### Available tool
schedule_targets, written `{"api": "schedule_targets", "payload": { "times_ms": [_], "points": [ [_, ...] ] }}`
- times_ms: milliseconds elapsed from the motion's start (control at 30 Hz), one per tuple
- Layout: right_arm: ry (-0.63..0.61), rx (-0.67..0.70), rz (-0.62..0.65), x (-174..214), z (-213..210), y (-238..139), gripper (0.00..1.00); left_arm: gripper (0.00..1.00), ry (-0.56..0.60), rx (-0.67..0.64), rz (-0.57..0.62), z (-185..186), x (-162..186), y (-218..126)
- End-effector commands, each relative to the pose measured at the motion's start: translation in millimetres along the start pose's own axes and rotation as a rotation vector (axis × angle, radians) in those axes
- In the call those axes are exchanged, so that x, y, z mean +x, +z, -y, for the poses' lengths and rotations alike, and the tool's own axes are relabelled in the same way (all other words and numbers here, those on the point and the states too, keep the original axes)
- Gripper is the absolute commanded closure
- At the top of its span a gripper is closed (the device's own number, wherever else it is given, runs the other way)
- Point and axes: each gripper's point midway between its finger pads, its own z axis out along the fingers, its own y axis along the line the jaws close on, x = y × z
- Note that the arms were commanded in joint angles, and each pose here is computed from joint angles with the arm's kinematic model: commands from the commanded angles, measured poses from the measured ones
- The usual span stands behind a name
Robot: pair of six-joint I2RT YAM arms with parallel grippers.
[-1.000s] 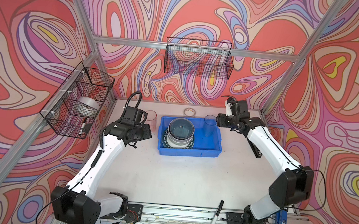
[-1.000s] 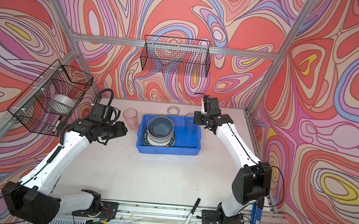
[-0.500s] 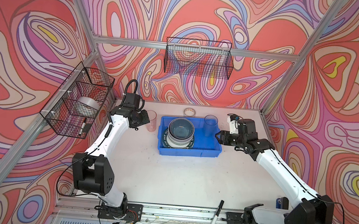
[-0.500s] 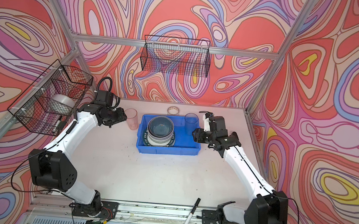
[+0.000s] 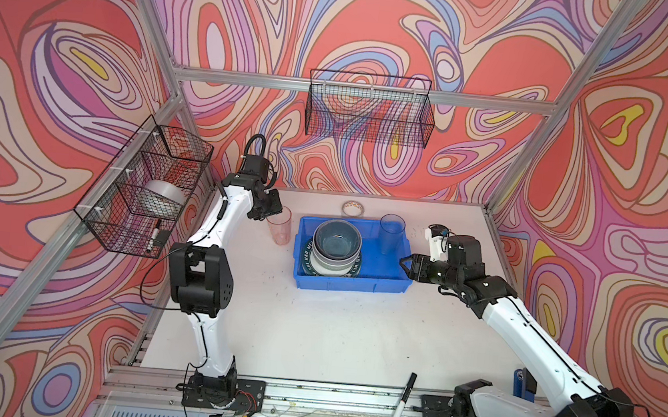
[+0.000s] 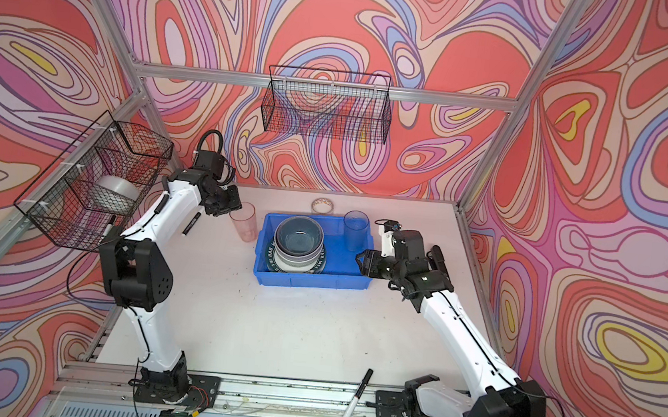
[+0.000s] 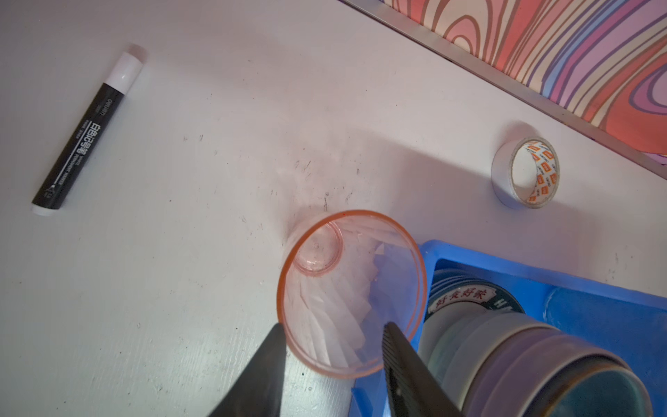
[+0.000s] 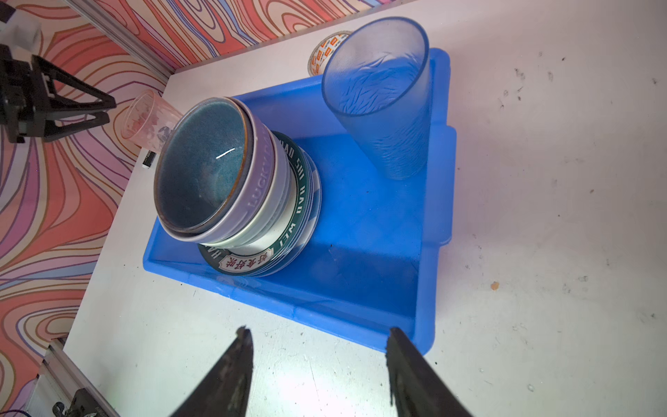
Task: Place the mixed dishes into the plastic bin
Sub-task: 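Grip the pink cup beside the bin with the left gripper while the right gripper withdraws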
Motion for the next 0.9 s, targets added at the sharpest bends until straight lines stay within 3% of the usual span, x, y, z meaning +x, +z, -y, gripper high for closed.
{"api": "schedule_targets", "payload": {
  "times_ms": [0,367,867],
  "points": [
    [-0.012,-0.015,0.005,-3,-3,-2,0.4,0.54,0.042,-0.083,-0.081,-15,13,-1],
    [0.02,-0.024,-0.009,8,-1,0,0.41,0.56,0.092,-0.166,-0.122,-31,19,14],
    [0.014,-0.021,-0.012,8,-2,-5,0.41,0.89,0.102,-0.171,-0.182,-33,26,27]
  ]
}}
